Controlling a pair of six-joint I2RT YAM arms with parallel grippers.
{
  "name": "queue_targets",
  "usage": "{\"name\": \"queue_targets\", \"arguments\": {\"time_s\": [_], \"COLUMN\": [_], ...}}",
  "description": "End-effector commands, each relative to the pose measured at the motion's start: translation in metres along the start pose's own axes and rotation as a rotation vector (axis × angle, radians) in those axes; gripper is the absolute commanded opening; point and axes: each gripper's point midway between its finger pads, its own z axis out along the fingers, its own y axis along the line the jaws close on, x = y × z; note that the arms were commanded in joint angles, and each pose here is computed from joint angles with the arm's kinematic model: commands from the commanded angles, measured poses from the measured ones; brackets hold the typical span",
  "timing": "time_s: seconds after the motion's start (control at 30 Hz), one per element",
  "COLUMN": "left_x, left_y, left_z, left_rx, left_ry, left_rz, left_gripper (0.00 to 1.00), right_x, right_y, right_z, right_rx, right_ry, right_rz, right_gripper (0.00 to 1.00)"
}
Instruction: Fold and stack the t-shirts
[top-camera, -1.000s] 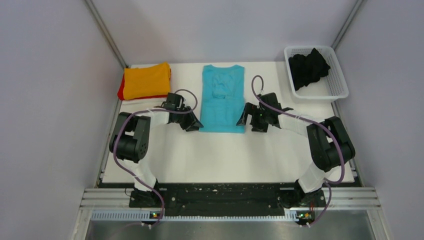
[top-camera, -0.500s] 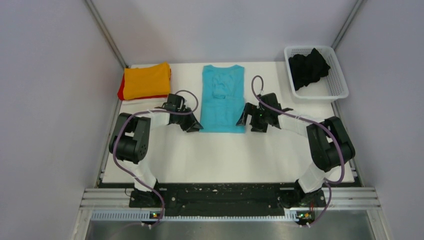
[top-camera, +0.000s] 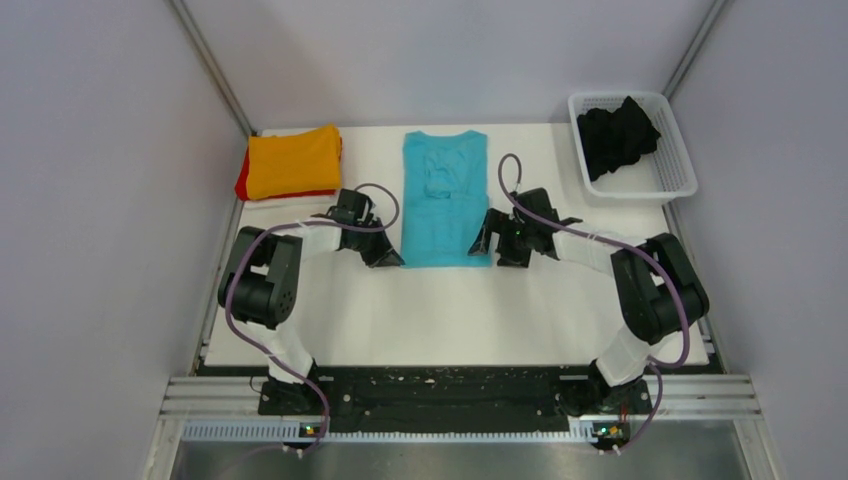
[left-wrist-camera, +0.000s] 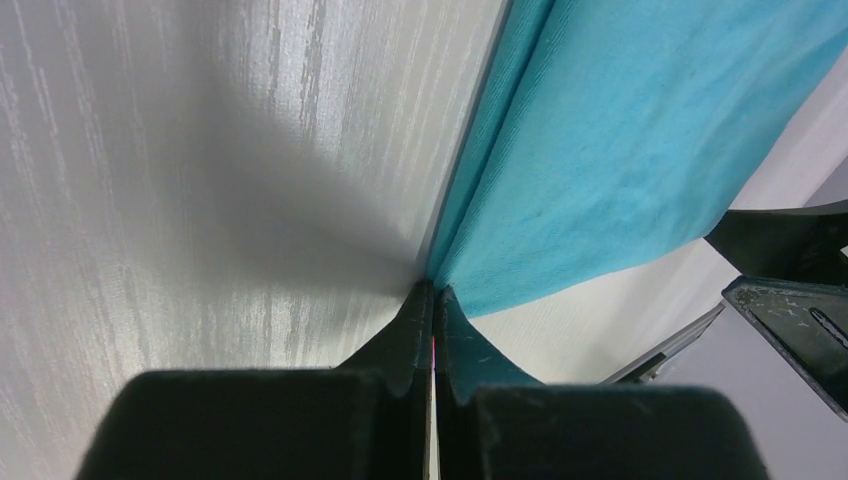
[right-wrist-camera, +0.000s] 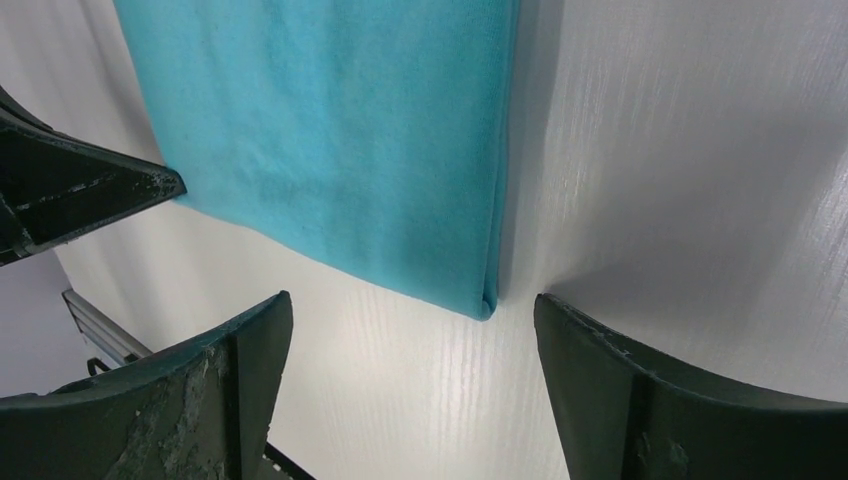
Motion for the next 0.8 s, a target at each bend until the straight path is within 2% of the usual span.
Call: {"name": "queue_targets", "arguments": {"time_s": [0.0, 0.13, 0.33, 0.77], "left_x": [0.023, 0.026, 0.031, 0.037], "left_y": [0.031, 0.028, 0.027, 0.030], "left_z": [0.001, -0.002, 0.000, 0.001], "left_rx": [-0.120, -0.110, -0.105, -0.099], "left_ry": [0.047, 0.052, 0.064, 0.062], "left_rz": [-0.009, -0.007, -0.011, -0.038], "left_gripper": [0.00, 0.00, 0.00, 0.00], "right_x": [0.010, 0.021, 0.019, 0.052], "right_y": [-0.002, -0.007, -0.013, -0.038], "right_z": [0.004, 0.006, 0.014, 0.005], "right_rx": [0.010, 0.023, 0.040, 0.112], "right_ry": [0.021, 0.039, 0.012, 0.108], "right_rz": [0.010, 0.029, 0.073, 0.047], "right_gripper": [0.88, 0.81, 0.59, 0.54]}}
